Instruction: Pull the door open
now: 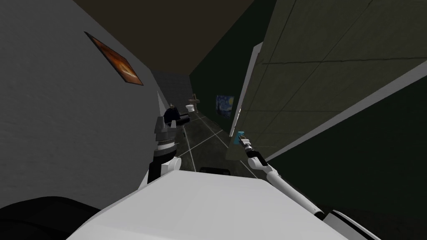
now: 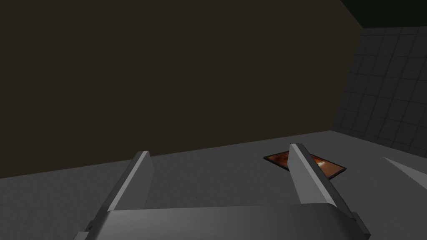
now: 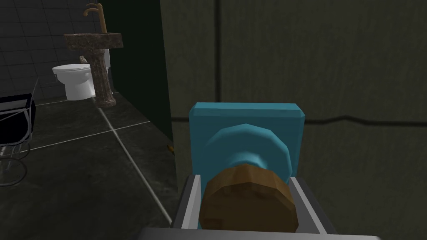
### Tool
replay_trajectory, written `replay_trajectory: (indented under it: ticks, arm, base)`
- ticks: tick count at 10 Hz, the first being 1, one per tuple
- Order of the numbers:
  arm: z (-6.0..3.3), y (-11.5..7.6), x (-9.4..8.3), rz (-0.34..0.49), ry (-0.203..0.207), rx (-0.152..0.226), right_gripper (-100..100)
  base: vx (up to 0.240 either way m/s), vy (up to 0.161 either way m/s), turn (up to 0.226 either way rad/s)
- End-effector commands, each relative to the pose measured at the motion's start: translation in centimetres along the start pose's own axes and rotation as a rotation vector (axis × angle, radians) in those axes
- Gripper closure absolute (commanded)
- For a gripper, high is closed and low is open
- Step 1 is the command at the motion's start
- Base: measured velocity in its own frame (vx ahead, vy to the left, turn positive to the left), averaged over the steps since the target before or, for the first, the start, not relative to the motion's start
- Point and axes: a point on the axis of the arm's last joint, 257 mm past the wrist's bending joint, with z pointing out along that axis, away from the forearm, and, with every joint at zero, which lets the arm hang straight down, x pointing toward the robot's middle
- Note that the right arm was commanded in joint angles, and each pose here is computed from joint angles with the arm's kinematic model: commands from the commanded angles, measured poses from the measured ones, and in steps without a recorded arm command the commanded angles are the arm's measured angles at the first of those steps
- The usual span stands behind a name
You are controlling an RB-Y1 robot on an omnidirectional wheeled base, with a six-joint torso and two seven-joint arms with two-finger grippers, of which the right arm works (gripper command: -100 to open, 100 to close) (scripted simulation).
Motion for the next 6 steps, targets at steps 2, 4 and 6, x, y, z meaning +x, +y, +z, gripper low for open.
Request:
replay_trajectory:
  ticks: [2, 4, 6]
  arm:
    - [-0.49, -0.3, -0.2, -0.001, -0.004, 0.015, 100]
    - [-1.02, -0.7, -0.1, -0.002, -0.001, 0.032, 100]
    - [-1.68, -1.1, 0.0, -0.002, 0.001, 0.054, 100]
  base:
    - [-0.077, -0.046, 0.1]
    - [-0.128, -0.135, 0.223]
    - [-0.182, -0.122, 0.167]
